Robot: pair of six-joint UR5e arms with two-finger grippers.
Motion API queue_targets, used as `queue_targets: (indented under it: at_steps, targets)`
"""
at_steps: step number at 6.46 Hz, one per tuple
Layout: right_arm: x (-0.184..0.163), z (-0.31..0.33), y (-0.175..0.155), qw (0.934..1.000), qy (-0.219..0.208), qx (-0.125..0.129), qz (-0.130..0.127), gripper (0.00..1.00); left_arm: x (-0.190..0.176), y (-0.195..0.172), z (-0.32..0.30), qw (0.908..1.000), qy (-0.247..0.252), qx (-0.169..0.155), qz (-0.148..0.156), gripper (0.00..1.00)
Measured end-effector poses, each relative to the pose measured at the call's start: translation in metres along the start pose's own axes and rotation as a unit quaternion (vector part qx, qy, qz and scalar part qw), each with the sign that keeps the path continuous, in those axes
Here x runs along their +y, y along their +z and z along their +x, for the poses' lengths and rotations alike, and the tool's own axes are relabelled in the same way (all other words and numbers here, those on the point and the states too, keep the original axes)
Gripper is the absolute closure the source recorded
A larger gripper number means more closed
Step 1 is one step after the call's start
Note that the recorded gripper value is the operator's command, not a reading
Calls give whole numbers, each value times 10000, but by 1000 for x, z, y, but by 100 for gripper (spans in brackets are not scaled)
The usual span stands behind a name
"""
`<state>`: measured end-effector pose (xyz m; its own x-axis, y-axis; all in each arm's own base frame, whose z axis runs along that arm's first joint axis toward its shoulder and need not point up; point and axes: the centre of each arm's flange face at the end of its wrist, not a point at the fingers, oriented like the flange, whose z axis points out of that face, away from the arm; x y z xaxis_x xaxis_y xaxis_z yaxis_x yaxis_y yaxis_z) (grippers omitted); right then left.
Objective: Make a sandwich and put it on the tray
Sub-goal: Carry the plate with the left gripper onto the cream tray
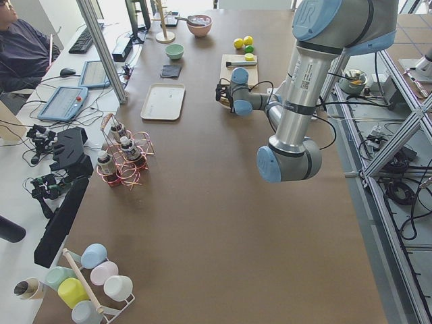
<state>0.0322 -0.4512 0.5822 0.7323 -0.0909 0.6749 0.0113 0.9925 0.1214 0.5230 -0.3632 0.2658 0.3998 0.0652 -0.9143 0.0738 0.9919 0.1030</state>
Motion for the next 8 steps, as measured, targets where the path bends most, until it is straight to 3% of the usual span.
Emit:
queue_targets:
  at_steps: [2,5,7,8]
  targets:
    - [4,1,2,10000,34,-75,-38,0,-88,-6,19,10000,8,61,4,100]
    - [6,2,3,9999,63,-92,-53,0,-257,-11,40,9996,13,-244,138,100]
    - [7,3,4,9999,80,-86,-66,0,-331,-3,35,9980,-1,-573,271,100]
    - [8,4,5,9999,89,-89,-78,0,-350,6,27,9971,20,-679,350,100]
